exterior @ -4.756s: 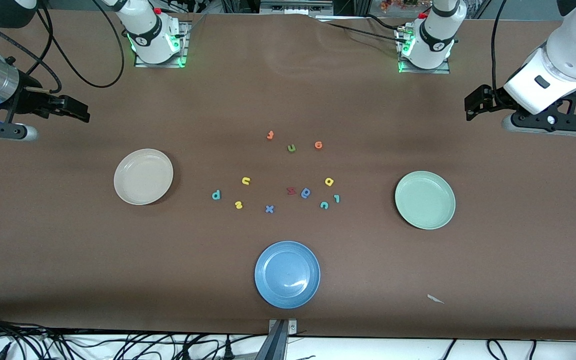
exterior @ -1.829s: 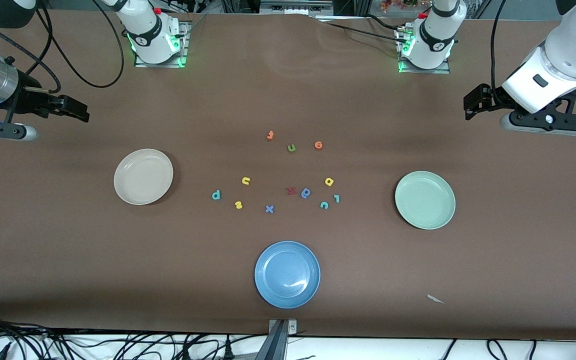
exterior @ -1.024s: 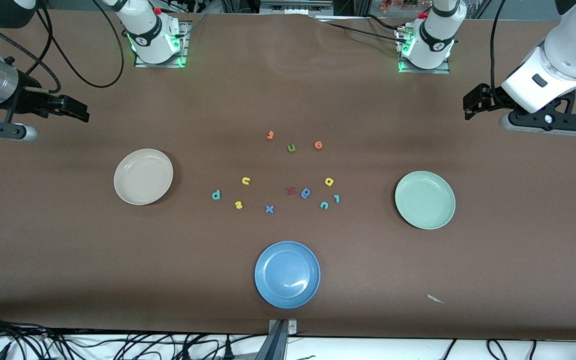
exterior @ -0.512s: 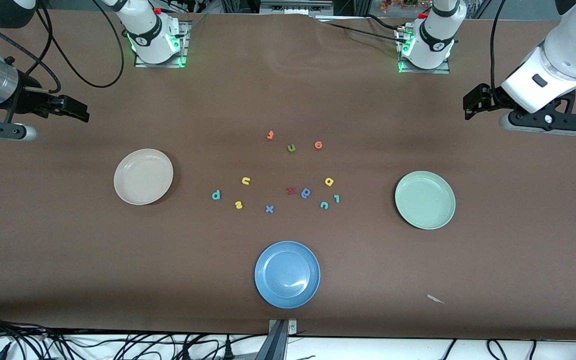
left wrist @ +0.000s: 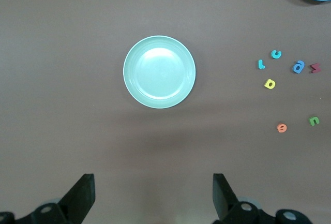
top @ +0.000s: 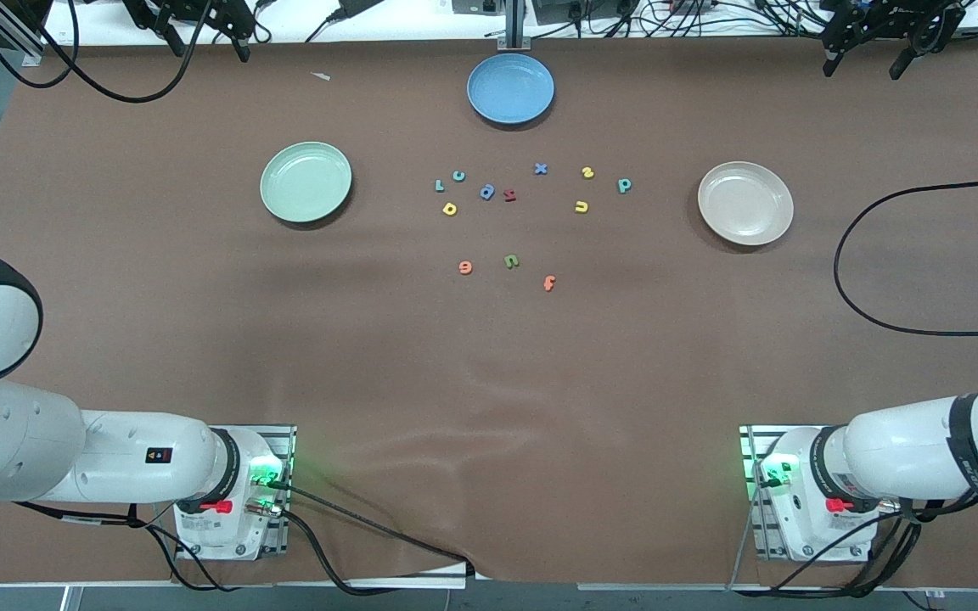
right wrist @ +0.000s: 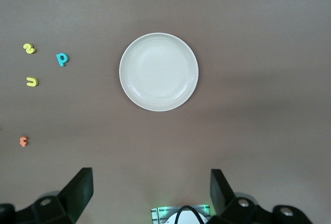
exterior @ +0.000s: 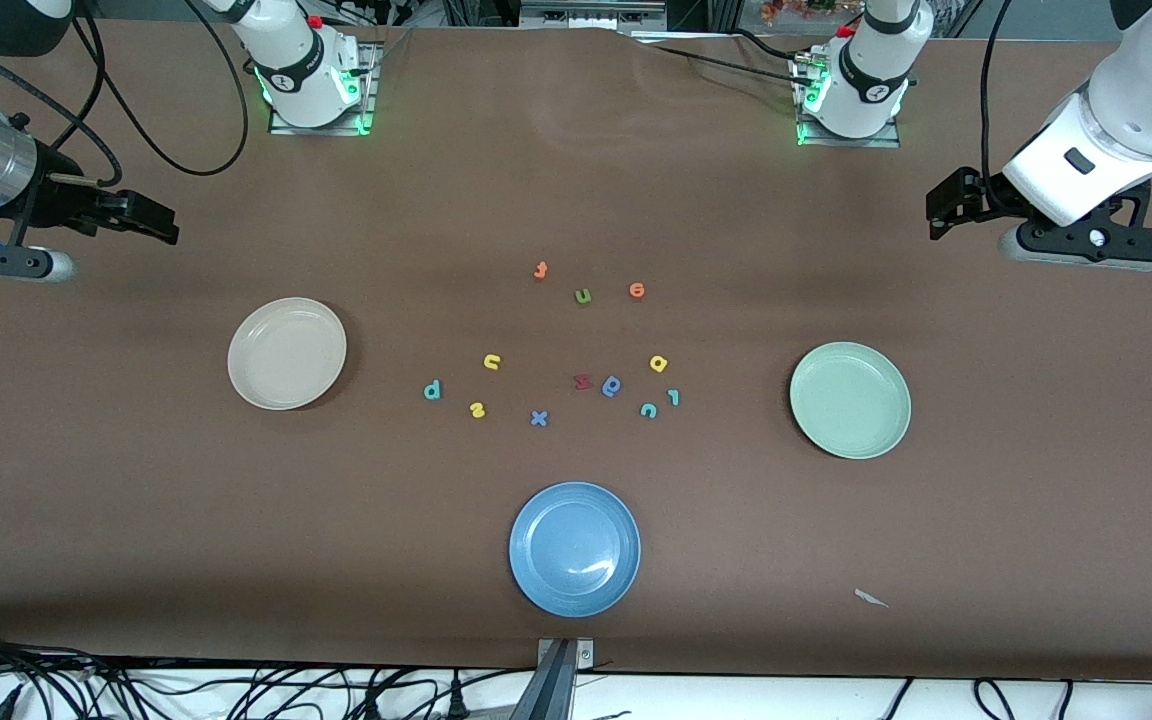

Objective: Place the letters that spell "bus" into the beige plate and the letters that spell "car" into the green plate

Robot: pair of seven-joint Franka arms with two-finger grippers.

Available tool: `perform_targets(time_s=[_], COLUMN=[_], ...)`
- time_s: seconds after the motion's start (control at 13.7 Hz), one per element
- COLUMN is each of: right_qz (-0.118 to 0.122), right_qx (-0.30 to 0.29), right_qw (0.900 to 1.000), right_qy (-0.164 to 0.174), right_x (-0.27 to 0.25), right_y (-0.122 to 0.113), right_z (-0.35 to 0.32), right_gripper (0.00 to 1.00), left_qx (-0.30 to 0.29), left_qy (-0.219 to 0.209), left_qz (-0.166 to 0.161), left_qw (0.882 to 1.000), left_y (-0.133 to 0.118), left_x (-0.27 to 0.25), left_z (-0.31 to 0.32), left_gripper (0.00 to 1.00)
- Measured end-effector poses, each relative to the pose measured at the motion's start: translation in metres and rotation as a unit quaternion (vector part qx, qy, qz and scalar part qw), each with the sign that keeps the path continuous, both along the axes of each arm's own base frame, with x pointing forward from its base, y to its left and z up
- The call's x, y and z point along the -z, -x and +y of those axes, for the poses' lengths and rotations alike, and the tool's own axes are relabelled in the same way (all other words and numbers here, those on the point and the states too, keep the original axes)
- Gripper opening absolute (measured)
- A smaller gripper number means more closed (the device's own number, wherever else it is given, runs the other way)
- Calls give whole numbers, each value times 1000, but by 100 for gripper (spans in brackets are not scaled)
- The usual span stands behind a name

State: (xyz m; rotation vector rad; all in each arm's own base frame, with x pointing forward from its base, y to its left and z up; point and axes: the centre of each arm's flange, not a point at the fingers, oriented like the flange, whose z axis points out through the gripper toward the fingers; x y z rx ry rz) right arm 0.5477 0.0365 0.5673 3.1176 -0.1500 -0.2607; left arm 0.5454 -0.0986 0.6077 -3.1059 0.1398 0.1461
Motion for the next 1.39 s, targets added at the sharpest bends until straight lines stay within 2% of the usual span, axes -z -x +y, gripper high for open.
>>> perform_targets(time_s=[0.8, 1.1, 1.39], right_qz=[3, 19, 7], right_qx=[0, 0, -14], right_qw=[1000, 1000, 999], right_qy=[0, -8, -32], right_x=[3, 25, 48], right_y=[-1, -11, -28], right_z=[0, 4, 36], right_gripper=[100, 100, 100], left_qx=[0, 0, 13], left_qy=[0, 0, 0], left_qz=[0, 0, 2], left_qw=[1000, 1000, 1000], left_y=[0, 0, 2], left_x=[0, 0, 2], left_z=[0, 0, -14], left_gripper=[100, 100, 100])
